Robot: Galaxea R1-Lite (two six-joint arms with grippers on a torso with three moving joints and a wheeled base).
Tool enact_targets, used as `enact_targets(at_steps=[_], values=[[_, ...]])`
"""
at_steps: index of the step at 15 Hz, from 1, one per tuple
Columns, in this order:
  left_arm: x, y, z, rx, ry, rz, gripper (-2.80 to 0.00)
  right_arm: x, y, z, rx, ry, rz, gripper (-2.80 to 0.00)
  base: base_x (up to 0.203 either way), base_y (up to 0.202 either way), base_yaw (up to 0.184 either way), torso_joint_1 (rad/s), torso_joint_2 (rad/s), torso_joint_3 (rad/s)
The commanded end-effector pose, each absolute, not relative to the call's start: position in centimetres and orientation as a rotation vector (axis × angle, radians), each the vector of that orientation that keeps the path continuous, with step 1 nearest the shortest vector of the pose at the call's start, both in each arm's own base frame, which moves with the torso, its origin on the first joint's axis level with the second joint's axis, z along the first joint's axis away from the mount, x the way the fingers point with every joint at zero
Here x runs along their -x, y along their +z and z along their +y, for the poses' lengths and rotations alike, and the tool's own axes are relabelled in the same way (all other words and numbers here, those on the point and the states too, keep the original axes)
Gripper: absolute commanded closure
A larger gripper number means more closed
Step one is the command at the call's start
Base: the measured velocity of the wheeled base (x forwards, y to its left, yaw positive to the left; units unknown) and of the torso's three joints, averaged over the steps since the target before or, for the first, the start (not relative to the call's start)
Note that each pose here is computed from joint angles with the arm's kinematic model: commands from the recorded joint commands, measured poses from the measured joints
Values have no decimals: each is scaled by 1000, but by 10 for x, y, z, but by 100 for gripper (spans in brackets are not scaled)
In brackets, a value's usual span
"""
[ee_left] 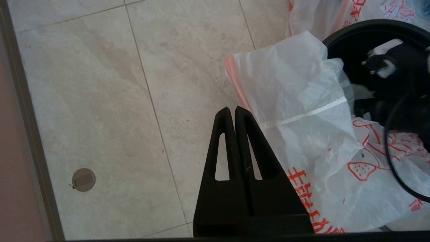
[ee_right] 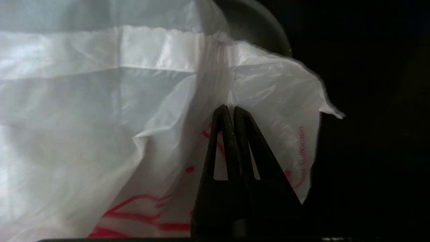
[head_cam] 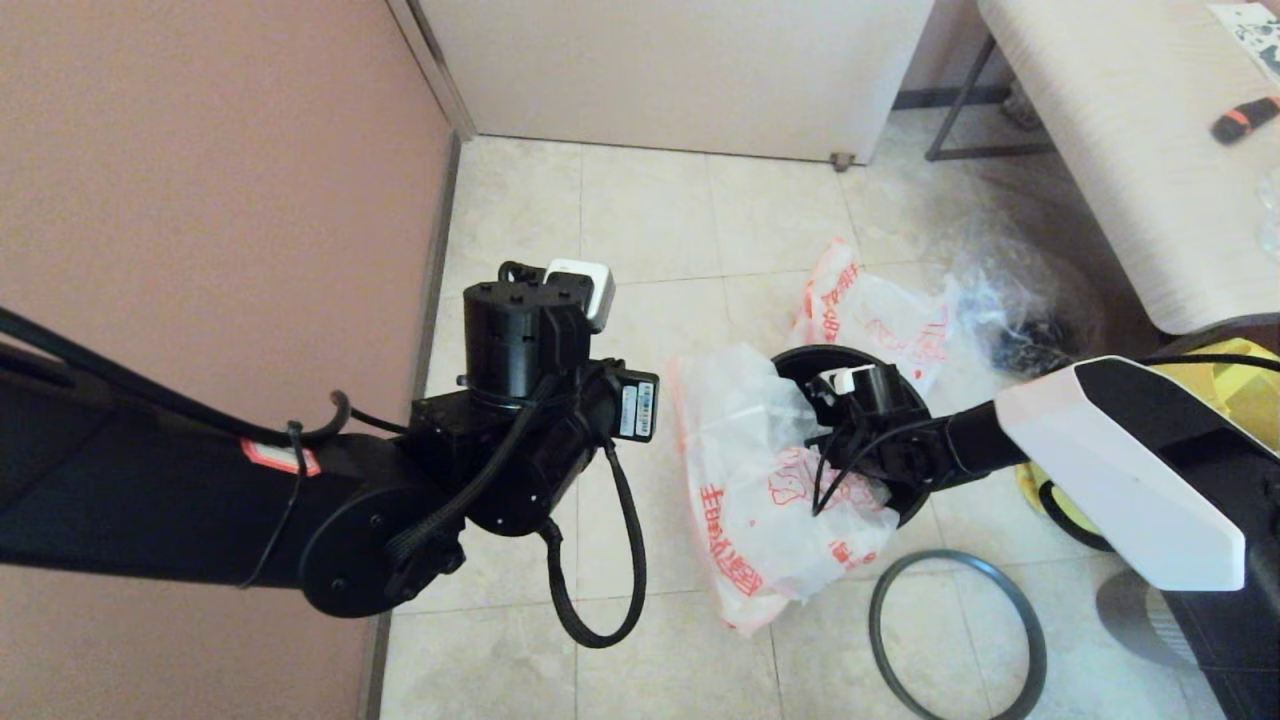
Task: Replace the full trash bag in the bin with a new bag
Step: Put the new garbage bag on the trash can
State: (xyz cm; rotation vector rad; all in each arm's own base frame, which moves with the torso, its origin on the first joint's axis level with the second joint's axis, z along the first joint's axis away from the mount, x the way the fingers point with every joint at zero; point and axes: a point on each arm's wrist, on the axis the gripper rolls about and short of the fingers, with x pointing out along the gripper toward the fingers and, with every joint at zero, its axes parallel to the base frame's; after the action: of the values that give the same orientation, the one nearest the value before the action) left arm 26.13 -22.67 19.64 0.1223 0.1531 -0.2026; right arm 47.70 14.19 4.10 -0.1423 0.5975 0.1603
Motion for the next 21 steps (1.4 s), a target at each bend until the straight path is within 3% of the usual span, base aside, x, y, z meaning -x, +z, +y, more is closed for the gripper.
enact_targets(at_steps=[1,5,8,14,18,21], values=[[-266,191,-227,-130,-194,164,0,-465,70,144,137,169,567,0,0,0,0,0,0,0],[-291,166,-223,-149,-193,226,0,-413,111,142,161,182,614,0,0,0,0,0,0,0],[-308,146,-224,-144,-177,272,0,-402,120,136,184,133,635,0,0,0,0,0,0,0],[-305,153,-223,-135,-179,258,0,-418,119,147,144,131,610,0,0,0,0,0,0,0],[-308,144,-226,-147,-180,276,0,-386,169,153,45,144,557,0,0,0,0,0,0,0],[-303,161,-220,-122,-176,238,0,-350,197,157,36,188,521,0,0,0,0,0,0,0]])
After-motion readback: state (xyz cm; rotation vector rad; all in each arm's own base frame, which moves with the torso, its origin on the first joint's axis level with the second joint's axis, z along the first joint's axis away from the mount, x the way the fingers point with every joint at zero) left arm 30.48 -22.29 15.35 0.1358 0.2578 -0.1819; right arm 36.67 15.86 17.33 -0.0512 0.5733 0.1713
